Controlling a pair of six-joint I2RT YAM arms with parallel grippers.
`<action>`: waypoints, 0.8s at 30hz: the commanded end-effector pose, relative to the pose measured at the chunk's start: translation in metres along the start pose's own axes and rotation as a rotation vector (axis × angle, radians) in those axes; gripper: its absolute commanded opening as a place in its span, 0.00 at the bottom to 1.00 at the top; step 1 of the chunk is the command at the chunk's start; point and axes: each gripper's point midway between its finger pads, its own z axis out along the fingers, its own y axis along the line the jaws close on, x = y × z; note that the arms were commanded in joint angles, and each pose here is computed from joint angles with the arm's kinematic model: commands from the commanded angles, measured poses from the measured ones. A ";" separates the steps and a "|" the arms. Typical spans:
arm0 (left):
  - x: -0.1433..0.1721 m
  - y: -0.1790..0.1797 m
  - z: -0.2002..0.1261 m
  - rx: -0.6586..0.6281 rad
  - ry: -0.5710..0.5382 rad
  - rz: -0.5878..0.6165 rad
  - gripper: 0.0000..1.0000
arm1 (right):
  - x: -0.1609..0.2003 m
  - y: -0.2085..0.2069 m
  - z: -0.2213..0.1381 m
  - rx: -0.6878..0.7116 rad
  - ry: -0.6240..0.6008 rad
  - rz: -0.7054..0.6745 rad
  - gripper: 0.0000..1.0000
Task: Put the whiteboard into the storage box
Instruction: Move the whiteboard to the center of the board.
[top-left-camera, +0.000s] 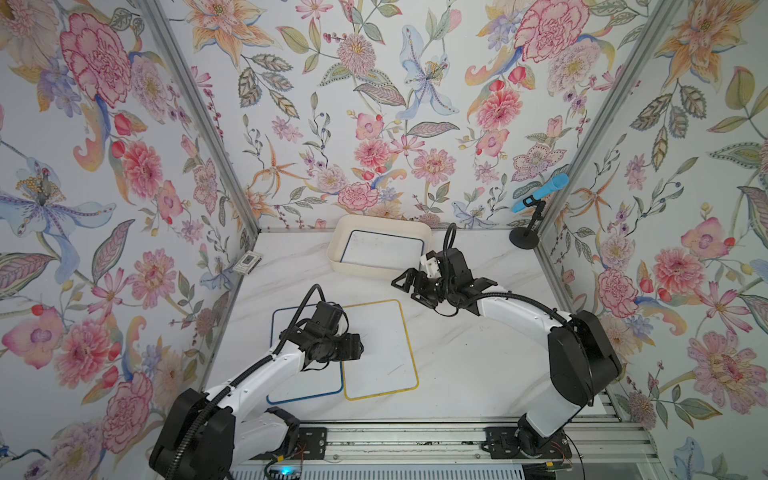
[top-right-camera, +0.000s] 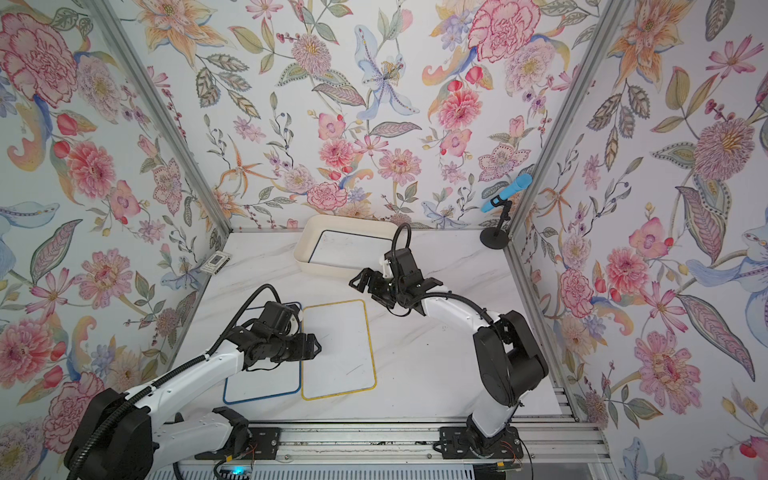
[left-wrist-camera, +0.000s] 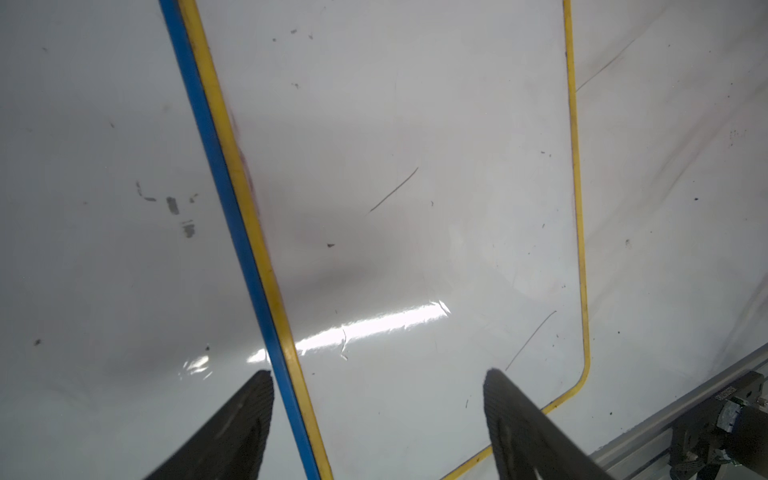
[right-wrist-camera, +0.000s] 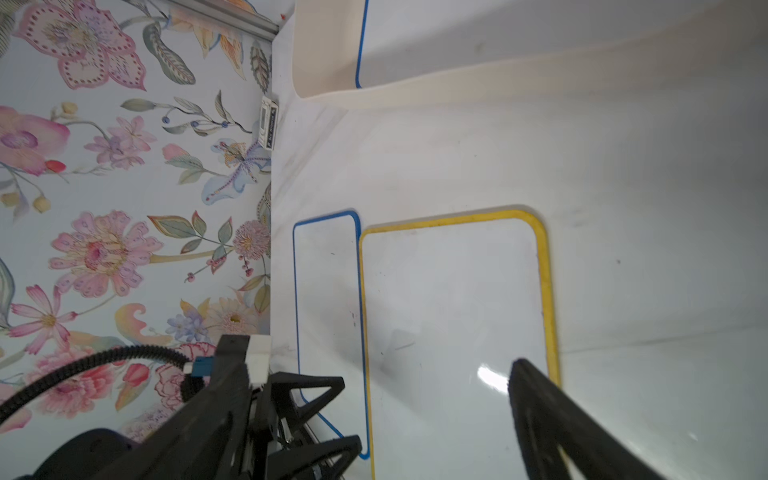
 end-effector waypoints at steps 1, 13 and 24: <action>0.008 0.003 -0.002 -0.056 0.013 -0.025 0.81 | 0.028 -0.034 -0.004 0.082 0.050 -0.070 0.97; 0.057 -0.001 0.008 -0.069 0.075 -0.059 0.81 | 0.038 -0.049 -0.009 0.068 0.047 -0.062 0.98; 0.087 -0.006 0.003 -0.028 0.076 -0.125 0.81 | 0.036 -0.055 -0.005 0.065 0.066 -0.063 0.98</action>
